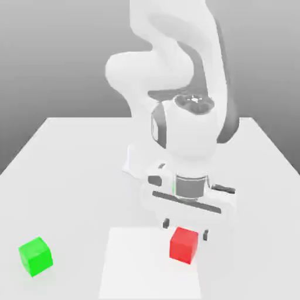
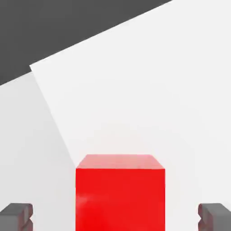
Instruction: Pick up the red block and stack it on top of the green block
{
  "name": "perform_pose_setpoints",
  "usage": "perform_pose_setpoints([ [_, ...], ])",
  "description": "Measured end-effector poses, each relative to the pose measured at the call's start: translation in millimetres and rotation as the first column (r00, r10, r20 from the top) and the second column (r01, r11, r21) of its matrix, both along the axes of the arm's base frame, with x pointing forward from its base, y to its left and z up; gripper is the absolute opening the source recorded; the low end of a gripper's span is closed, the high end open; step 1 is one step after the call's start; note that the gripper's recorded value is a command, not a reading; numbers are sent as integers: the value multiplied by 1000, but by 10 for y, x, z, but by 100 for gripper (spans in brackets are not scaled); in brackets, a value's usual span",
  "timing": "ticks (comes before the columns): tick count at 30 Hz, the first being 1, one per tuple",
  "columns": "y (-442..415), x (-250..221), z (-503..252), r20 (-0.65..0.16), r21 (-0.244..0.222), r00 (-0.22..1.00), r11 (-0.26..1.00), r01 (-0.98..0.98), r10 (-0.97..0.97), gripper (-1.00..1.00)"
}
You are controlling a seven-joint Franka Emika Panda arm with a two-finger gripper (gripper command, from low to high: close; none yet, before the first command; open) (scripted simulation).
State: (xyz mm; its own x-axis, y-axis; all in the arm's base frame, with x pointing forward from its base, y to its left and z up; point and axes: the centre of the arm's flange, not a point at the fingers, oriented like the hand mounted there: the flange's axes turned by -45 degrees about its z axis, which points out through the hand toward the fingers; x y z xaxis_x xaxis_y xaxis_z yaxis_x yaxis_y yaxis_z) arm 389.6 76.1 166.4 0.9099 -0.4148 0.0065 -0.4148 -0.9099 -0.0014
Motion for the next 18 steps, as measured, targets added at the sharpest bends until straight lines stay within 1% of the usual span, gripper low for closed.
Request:
perform_pose_setpoints([
  [2,-3,-19,-157,-4,1,1000,1000,2,-2,0],
  [3,-4,-29,-211,-5,1,1000,1000,3,-3,-100],
  [10,-2,-26,-208,-3,1,1000,1000,3,-3,-100],
  [18,1,-13,323,-1,0,1000,1000,1,-1,-100],
])
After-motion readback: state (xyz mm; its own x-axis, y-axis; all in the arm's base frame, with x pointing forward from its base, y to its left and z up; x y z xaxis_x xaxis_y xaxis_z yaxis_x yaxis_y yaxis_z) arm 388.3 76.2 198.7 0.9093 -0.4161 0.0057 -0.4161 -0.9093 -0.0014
